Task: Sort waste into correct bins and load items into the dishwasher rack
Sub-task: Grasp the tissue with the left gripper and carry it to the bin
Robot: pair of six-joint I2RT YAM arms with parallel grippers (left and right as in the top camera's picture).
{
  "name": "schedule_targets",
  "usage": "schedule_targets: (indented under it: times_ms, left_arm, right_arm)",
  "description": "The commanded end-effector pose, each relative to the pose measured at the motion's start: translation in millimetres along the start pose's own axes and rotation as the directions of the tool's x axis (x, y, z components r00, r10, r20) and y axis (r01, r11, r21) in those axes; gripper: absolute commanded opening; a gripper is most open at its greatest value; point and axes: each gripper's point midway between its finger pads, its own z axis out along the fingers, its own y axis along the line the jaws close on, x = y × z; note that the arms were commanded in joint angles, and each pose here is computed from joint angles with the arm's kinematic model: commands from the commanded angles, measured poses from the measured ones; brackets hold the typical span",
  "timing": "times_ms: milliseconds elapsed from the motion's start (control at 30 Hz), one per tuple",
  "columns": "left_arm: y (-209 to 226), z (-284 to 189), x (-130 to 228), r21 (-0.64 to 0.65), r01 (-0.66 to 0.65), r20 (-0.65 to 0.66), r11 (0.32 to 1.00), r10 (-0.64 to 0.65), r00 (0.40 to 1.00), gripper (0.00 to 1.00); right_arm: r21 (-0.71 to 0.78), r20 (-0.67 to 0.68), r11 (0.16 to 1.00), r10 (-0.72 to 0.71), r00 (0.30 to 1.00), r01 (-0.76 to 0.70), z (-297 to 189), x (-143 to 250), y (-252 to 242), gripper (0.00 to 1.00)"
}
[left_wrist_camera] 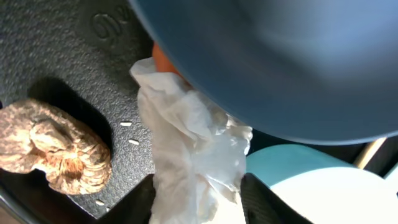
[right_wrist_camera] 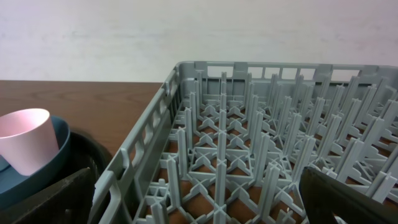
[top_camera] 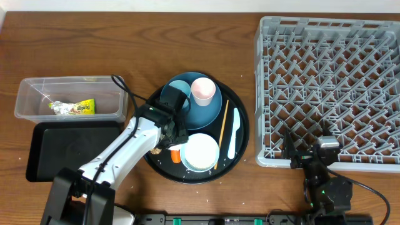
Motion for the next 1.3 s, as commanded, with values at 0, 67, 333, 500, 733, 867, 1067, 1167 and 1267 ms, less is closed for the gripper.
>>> schedule_targets:
  times_ms: [0,67,333,500,733,867,1067,1167,1267]
  left_arm:
    - [7,3,2,-0.025,0.005,-0.001,1.000,-0.005,1.000,0.39]
    - [7,3,2,-0.026,0.005,-0.002,1.000,-0.005,1.000,0.38]
    - [4,-4,0,-0.018,0.000,0.008,1.000,0.000,1.000,0.19]
    - [-1,-23,-5,0.005,-0.010,0.040,1.000,0.009,0.999,0.06]
    - [1,-72,-19,0.040,-0.022,0.124,0.999,0.016,0.992,0.06]
    - [22,-110,-43,0.005,0.030,0.236,1.000,-0.030,0.971,0.06]
    - [77,-144,-85,-0.028,0.216,0.399,0.976,-0.187,0.898,0.06]
    - [110,-148,-102,-0.021,0.324,0.437,0.946,-0.282,0.854,0.06]
    - [141,-149,-119,-0.009,0.417,0.472,0.909,-0.364,0.803,0.06]
  right_arm:
    - [-0.004,0.001,1.000,-0.008,1.000,0.008,0,0,1,0.99]
    - [-0.004,0.001,1.000,-0.008,1.000,0.008,0,0,1,0.99]
    - [-0.004,0.001,1.000,-0.008,1.000,0.008,0,0,1,0.99]
    - [-0.004,0.001,1.000,-0.008,1.000,0.008,0,0,1,0.99]
    - [-0.004,0.001,1.000,-0.008,1.000,0.008,0,0,1,0.99]
    - [-0.004,0.001,1.000,-0.008,1.000,0.008,0,0,1,0.99]
    - [-0.004,0.001,1.000,-0.008,1.000,0.008,0,0,1,0.99]
    - [-0.004,0.001,1.000,-0.008,1.000,0.008,0,0,1,0.99]
    - [-0.004,0.001,1.000,-0.007,1.000,0.007,0,0,1,0.99]
